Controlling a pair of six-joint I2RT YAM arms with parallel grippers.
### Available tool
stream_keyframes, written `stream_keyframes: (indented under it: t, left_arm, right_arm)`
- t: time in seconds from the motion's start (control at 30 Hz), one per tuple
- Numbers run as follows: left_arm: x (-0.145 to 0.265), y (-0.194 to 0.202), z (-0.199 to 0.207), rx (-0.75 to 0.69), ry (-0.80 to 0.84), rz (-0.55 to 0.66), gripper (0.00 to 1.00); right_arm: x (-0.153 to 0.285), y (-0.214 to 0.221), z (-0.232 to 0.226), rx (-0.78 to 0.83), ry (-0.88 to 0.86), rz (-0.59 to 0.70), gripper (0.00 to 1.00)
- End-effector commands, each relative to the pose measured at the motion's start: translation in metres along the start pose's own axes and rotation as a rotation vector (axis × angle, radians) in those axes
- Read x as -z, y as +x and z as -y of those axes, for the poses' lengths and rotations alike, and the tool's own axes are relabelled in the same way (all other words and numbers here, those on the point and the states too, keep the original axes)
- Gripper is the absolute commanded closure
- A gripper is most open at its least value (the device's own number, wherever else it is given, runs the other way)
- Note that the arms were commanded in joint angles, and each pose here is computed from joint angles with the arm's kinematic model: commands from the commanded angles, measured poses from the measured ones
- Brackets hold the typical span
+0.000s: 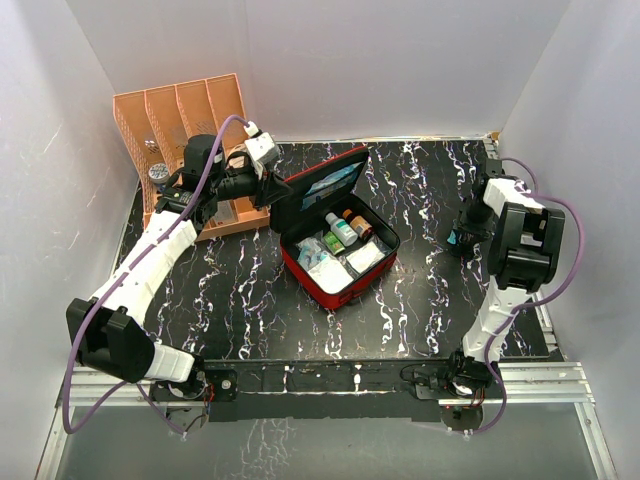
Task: Organize the medicine kit
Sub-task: Pick up the scissors from the center of the board.
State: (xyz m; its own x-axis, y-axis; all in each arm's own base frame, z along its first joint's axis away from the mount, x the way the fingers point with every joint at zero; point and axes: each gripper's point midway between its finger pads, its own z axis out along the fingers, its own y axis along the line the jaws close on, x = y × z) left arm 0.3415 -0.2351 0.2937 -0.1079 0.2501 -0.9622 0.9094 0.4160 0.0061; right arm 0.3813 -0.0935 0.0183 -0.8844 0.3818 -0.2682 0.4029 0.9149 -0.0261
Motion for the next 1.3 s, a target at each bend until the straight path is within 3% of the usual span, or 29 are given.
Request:
stream_keyframes:
  t: [0.0,0.53,0.8,1.27]
  left_arm:
    - [0.004,0.015,0.006,0.047,0.022,-0.045,1.0]
    - [0.005,0.016,0.008,0.047,0.025,-0.045,1.0]
    - [0.004,0.016,0.007,0.047,0.025,-0.043,1.0]
    - [0.002,0.017,0.006,0.044,0.03,-0.044,1.0]
  right_arm:
    - [-0.014,0.039,0.001,0.028,-0.007,-0.122,0.6]
    - [-0.016,0.072,0.011,0.044,0.026,-0.191,0.62]
    - [-0.012,0.073,0.012,0.057,0.028,-0.207,0.67]
    - [-0.013,0.08,0.014,0.073,0.03,-0.232,0.67]
